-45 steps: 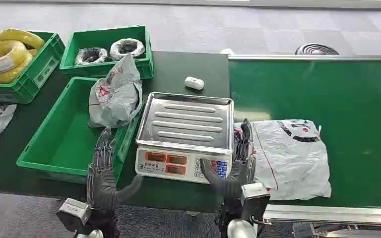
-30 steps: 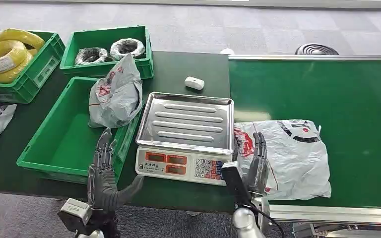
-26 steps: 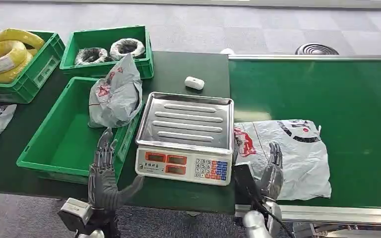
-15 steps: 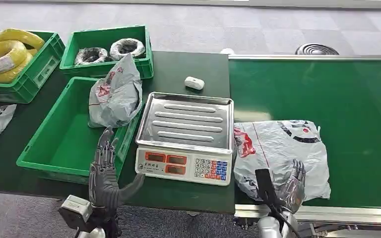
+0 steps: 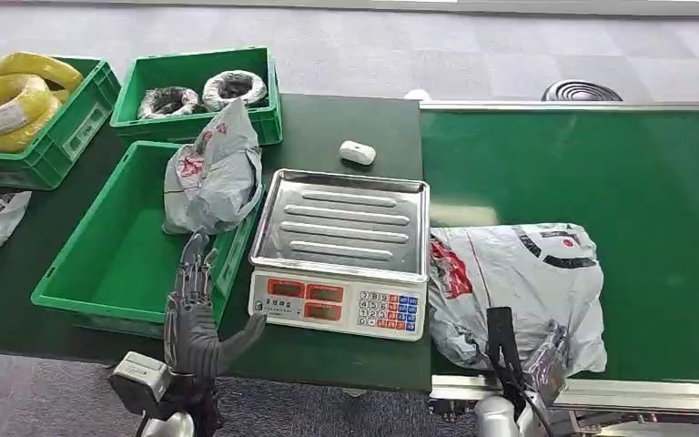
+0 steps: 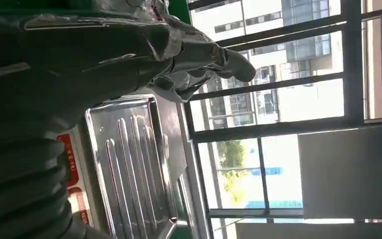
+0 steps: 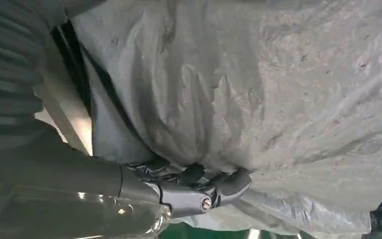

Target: Moved the parcel from conveyor to table for the left to box.

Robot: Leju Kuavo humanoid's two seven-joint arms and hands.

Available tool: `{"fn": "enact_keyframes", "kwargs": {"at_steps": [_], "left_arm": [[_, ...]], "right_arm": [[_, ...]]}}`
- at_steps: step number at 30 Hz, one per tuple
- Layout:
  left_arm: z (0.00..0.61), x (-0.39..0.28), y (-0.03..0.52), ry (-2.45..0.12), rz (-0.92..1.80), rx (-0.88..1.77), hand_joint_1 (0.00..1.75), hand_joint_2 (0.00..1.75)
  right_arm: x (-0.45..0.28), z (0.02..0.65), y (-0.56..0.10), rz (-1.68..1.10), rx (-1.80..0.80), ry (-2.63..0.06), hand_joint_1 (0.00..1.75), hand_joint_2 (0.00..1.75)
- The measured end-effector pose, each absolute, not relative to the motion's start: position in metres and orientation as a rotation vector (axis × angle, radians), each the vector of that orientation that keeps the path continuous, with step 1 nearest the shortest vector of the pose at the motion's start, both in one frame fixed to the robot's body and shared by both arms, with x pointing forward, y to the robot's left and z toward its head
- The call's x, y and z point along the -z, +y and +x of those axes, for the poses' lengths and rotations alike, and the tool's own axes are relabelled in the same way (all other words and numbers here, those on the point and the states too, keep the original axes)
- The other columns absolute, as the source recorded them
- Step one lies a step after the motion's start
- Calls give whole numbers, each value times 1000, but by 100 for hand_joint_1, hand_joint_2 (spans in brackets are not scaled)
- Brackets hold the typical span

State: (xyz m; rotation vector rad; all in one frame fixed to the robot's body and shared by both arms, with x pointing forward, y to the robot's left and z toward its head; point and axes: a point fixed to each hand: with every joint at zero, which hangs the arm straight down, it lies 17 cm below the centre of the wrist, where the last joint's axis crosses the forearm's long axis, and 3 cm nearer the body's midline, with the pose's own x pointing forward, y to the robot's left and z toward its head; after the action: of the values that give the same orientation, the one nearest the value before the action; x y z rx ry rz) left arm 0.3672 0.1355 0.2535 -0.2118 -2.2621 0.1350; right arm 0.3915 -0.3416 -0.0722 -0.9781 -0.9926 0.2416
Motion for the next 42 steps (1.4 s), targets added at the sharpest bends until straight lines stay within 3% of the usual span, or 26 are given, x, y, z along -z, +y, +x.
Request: {"fn": "enact_keyframes", "kwargs": {"at_steps": [1, 7, 26, 31, 34, 37, 42], "left_arm": [[368, -255, 135, -2266, -217, -133, 0, 175], [371, -259, 135, -2269, -222, -135, 0, 175], [372, -263, 145, -2268, -197, -162, 0, 175], [372, -262, 148, -2271, -179, -160, 0, 175], [371, -262, 149, -2281, -169, -163, 0, 175], [371, -261, 149, -2286, -164, -162, 0, 175], [375, -253, 147, -2267, -153, -162, 0, 175]], "right_arm": [[77, 392, -344, -975, -240, -958, 175, 175], [94, 391, -355, -960, -270, -852, 175, 175], [88, 402, -346, -930, -298, -955, 175, 175], [63, 418, -312, -855, -272, -1198, 175, 175], [43, 421, -294, -778, -69, -1329, 175, 175], [-6, 417, -319, -845, 210, -1445, 175, 175], [-230, 419, -268, -1002, 94, -2092, 171, 175]]}}
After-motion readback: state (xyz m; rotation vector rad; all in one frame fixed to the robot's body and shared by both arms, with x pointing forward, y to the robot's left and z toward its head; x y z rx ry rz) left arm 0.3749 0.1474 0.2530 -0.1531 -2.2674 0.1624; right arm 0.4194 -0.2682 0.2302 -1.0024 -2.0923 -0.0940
